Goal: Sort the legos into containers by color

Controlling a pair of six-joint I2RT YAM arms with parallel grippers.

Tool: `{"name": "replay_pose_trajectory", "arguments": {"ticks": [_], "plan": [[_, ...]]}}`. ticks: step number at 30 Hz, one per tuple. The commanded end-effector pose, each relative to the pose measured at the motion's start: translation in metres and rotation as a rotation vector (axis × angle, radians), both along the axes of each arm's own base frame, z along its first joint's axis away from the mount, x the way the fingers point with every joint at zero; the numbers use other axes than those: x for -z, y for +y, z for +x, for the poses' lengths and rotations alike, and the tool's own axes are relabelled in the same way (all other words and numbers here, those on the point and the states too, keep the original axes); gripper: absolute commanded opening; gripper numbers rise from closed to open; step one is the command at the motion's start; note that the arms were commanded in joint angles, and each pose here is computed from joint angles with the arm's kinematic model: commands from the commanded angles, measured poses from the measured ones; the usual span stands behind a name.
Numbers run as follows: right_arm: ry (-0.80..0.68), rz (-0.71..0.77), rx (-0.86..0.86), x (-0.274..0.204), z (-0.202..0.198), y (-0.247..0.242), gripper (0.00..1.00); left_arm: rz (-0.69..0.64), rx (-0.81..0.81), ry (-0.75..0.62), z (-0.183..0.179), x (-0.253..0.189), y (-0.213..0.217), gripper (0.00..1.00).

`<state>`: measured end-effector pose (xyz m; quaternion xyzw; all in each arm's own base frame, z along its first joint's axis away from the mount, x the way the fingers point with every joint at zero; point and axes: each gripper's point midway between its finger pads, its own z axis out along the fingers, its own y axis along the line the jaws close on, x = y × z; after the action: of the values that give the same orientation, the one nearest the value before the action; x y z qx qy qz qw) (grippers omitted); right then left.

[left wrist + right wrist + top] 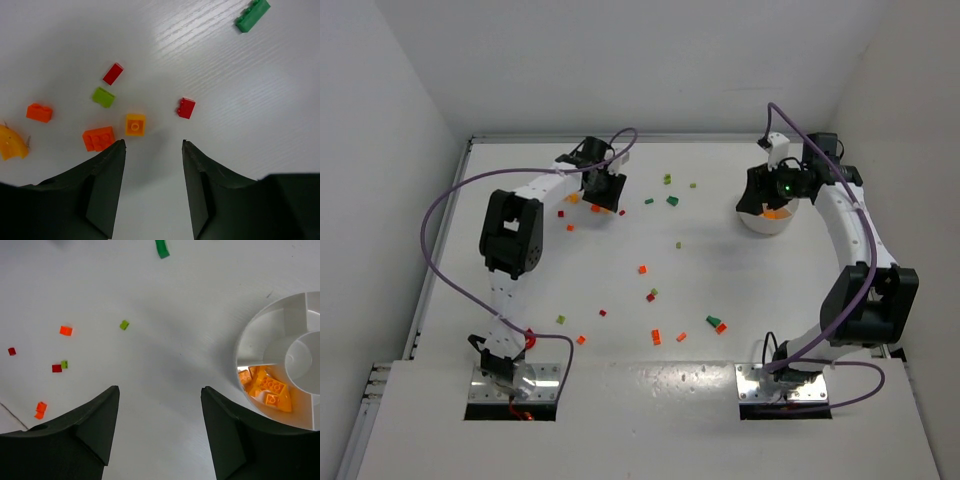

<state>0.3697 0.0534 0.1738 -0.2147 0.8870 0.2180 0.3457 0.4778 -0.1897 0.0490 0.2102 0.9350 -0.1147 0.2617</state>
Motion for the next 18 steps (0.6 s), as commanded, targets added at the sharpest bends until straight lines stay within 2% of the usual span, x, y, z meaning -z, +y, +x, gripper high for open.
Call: {"name": "replay_pose_trajectory", "arguments": {"ticks": [1, 4, 6, 8, 9, 12, 15, 18], "plan": [[-0.068, 0.056, -0.032, -0.023, 0.006, 0.012, 0.66, -0.011, -0.013, -0.046, 0.015, -0.013, -0.008, 0.55], [-0.060, 0.064, -0.037, -0.023, 0.004, 0.014, 0.61, 0.000, -0.018, -0.038, 0.017, -0.005, -0.007, 0.55], [-0.060, 0.064, -0.037, -0.023, 0.004, 0.014, 0.52, 0.013, -0.025, -0.033, 0.017, -0.001, -0.005, 0.55], [-0.055, 0.078, -0.037, -0.024, 0.003, 0.016, 0.49, 0.013, -0.025, -0.033, 0.019, 0.001, -0.005, 0.55], [-0.045, 0.079, -0.037, -0.021, 0.001, 0.016, 0.49, 0.012, -0.025, -0.035, 0.021, 0.002, -0.006, 0.55], [-0.055, 0.087, -0.044, -0.022, 0.003, 0.017, 0.62, 0.023, -0.030, -0.029, 0.021, 0.007, -0.005, 0.55], [-0.048, 0.111, -0.061, -0.024, -0.001, 0.022, 0.62, 0.023, -0.030, -0.027, 0.023, 0.009, -0.005, 0.55], [-0.049, 0.139, -0.082, -0.024, -0.003, 0.027, 0.57, 0.026, -0.030, -0.019, 0.022, 0.014, -0.005, 0.55]]}}
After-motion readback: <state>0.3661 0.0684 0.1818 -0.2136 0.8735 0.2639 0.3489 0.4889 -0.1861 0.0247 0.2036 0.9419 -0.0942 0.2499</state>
